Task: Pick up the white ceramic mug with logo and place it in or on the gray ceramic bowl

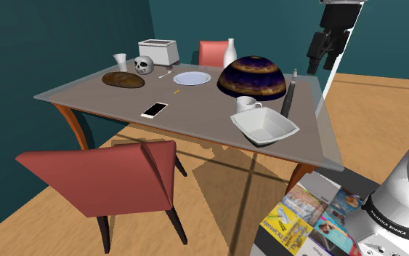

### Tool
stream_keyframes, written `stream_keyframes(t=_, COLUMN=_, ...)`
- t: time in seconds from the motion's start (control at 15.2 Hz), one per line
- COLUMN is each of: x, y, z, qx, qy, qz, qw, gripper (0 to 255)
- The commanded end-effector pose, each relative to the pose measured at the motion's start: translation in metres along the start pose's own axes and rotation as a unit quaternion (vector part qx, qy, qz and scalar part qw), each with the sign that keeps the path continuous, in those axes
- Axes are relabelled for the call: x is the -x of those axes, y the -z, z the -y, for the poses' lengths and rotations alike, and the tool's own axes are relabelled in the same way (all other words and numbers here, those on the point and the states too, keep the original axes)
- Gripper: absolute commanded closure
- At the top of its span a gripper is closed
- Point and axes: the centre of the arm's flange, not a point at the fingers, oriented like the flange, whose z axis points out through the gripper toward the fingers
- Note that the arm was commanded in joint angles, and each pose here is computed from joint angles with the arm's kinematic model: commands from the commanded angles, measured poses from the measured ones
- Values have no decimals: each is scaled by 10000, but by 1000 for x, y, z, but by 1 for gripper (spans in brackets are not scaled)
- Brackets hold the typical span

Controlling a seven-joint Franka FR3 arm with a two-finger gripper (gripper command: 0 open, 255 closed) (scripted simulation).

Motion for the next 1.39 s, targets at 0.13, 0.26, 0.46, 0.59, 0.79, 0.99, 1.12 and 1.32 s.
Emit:
stream_keyframes(t=0.13, x=-20, y=-16, z=1, qx=41, qy=-9, qz=-22, qw=10000, gripper=0)
stream_keyframes(t=0.26, x=-41, y=-32, z=2, qx=83, qy=-18, qz=-45, qw=10000, gripper=0)
stream_keyframes(t=0.46, x=-72, y=-55, z=2, qx=144, qy=-32, qz=-79, qw=9999, gripper=0)
stream_keyframes(t=0.59, x=-93, y=-71, z=3, qx=186, qy=-41, qz=-101, qw=9998, gripper=0)
stream_keyframes(t=0.79, x=-124, y=-94, z=3, qx=248, qy=-54, qz=-135, qw=9996, gripper=0)
stream_keyframes(t=0.99, x=-155, y=-117, z=2, qx=309, qy=-68, qz=-169, qw=9994, gripper=0)
stream_keyframes(t=1.12, x=-176, y=-132, z=2, qx=351, qy=-77, qz=-191, qw=9992, gripper=0)
stream_keyframes(t=1.32, x=-208, y=-154, z=1, qx=412, qy=-90, qz=-225, qw=9989, gripper=0)
